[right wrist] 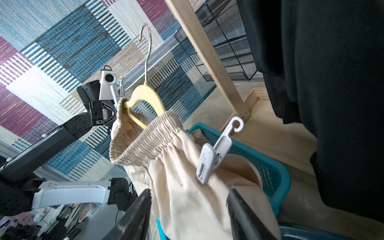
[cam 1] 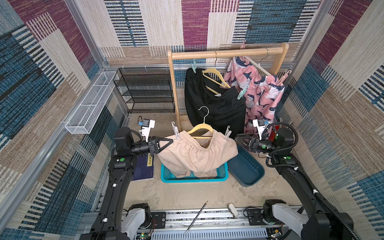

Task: Remove the clothespins securing shorts to the hanger
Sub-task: Remove the clothespin from the hanger.

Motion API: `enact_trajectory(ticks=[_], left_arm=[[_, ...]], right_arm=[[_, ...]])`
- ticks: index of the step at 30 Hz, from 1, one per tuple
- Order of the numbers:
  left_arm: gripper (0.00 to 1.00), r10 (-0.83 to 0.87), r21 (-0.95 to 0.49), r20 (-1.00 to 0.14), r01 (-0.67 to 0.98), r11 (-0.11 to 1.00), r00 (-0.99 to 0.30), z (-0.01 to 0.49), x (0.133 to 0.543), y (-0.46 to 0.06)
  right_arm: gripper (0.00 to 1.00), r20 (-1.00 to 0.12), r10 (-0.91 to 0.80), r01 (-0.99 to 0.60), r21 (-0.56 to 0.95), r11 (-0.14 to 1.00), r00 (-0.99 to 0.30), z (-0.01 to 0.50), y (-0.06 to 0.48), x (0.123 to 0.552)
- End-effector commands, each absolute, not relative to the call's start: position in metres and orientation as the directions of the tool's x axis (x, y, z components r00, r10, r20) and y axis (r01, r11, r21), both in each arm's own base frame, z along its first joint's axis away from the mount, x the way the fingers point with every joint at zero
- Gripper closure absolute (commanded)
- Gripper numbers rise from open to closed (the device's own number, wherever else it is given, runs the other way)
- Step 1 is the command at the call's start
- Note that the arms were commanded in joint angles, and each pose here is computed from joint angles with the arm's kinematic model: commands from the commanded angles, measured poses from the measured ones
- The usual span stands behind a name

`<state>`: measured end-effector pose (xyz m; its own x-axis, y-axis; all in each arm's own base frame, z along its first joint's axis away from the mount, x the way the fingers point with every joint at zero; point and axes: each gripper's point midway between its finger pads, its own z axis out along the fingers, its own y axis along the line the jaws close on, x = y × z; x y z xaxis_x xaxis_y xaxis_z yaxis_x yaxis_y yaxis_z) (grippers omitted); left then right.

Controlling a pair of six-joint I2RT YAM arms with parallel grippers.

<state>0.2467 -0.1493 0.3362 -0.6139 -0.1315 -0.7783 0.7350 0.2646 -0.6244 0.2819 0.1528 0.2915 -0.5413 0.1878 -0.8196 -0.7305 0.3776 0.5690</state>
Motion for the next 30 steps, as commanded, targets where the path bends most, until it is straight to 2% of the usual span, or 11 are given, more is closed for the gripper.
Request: enact_trajectory(ticks=[1, 5, 6, 7, 30], left_arm=[[1.0, -0.093, -0.584, -0.811, 0.785, 0.205, -0.578, 0.344, 0.236, -0.155], [1.0, -0.076, -0.595, -0.803, 0.786, 0.171, -0.591, 0.343, 0.232, -0.162], [1.0, -0.074, -0.595, -0.803, 0.786, 0.168, -0.592, 0.342, 0.231, -0.163], [1.0, -0.073, -0.595, -0.803, 0.786, 0.168, -0.592, 0.342, 0.231, -0.163], [1.0, -0.076, -0.595, -0.803, 0.79, 0.149, -0.591, 0.345, 0.23, -0.165]], right_arm=[[0.39, -0.865, 0.152, -0.802, 0.501, 0.326, -0.478, 0.296, 0.156, 0.278], [0.39, -0.878, 0.147, -0.833, 0.479, 0.277, -0.456, 0.295, 0.159, 0.275], [0.25, -0.882, 0.144, -0.84, 0.471, 0.271, -0.448, 0.296, 0.159, 0.275], [0.29, -0.883, 0.143, -0.84, 0.47, 0.27, -0.448, 0.296, 0.159, 0.277], [0.33, -0.883, 0.144, -0.861, 0.467, 0.199, -0.446, 0.293, 0.162, 0.285]])
